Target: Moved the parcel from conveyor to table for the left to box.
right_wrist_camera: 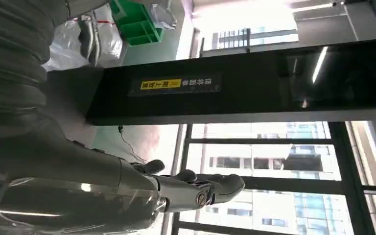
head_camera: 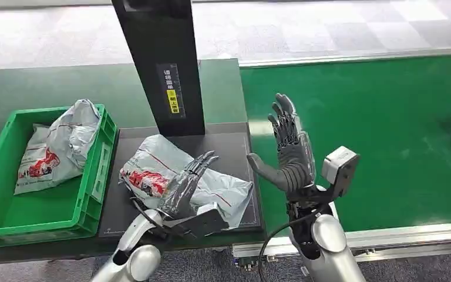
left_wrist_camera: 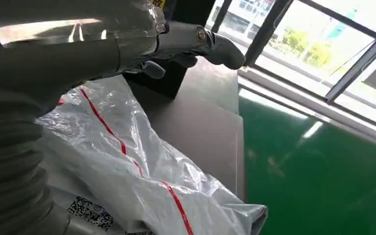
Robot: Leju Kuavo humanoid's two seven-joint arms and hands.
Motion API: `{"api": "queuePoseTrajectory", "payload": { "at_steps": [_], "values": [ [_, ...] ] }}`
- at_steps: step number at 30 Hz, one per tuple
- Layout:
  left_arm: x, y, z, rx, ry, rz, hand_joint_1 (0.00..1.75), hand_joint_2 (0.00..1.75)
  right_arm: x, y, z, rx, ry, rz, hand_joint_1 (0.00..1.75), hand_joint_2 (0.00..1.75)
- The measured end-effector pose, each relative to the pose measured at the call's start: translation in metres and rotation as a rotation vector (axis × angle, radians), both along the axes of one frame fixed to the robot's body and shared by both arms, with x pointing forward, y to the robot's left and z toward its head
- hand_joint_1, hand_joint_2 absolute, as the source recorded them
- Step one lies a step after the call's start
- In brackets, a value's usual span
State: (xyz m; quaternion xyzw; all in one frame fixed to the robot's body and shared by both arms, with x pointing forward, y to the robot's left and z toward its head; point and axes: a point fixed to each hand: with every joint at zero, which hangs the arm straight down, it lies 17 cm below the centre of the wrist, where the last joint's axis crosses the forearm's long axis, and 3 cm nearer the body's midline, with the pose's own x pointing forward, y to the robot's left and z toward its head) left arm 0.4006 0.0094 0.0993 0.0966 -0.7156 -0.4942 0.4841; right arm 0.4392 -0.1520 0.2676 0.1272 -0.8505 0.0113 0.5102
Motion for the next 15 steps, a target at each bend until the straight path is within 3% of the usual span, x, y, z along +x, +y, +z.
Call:
{"api": "queuePoseTrajectory", "payload": {
  "at_steps": [14, 15],
  "values": [
    [0.020, 0.000, -0.048, 0.291, 0.006, -0.110, 0.00, 1.75, -0.018, -0.003, 0.015, 0.046, -0.047, 0.009, 0.00, 1.75],
    [0.020, 0.000, -0.049, 0.305, 0.006, -0.121, 1.52, 1.75, -0.019, -0.003, 0.015, 0.050, -0.049, 0.008, 0.00, 1.75]
  ]
}}
